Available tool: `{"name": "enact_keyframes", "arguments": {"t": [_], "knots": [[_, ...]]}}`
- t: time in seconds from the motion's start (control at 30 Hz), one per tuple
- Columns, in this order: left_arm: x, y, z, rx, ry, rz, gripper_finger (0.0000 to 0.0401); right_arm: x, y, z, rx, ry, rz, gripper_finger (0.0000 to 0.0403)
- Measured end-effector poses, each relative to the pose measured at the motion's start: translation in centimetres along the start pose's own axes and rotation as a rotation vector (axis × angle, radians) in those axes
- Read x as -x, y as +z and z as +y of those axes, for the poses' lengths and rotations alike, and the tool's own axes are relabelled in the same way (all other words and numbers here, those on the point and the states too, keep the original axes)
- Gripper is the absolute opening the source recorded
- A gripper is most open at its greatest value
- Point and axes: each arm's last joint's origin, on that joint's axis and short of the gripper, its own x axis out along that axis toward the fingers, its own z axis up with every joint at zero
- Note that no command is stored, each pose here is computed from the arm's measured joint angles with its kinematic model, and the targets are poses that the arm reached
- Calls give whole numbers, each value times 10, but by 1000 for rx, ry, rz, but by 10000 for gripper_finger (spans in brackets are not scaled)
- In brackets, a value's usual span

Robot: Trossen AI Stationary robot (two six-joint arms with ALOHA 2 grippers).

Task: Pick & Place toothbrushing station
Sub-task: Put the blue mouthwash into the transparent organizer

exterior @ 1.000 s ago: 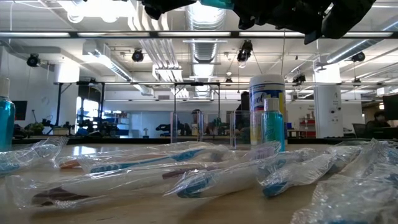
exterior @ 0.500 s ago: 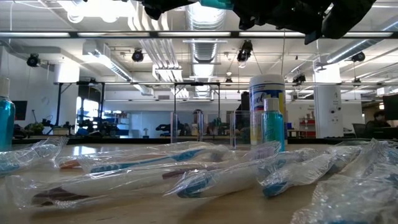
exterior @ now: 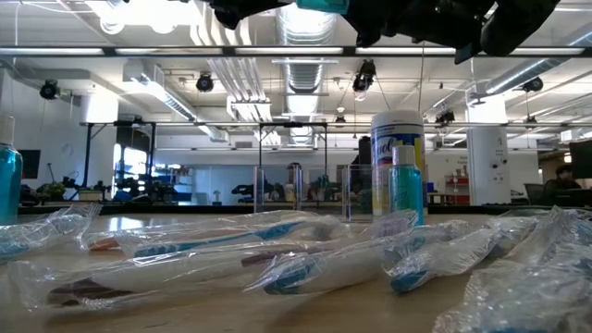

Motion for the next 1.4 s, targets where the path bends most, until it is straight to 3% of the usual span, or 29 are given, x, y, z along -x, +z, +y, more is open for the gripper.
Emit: {"name": "enact_keyframes", "arguments": {"t": [0.2,0.5,0.7,0.83,1.1,1.4], "knots": [[7,2,2,4,19,24,99,14,10,-3,-9,-69,46,222],[44,8,11,65,40,138,99,71,23,13,19,-118,24,219],[62,23,18,121,63,262,99,106,2,26,-43,-220,229,172],[63,39,22,122,84,385,99,123,-11,35,-88,-239,232,116],[41,74,25,73,102,583,99,141,-40,43,-31,-327,255,15],[-19,83,16,-25,51,826,99,143,-46,44,-35,-326,274,9]]}}
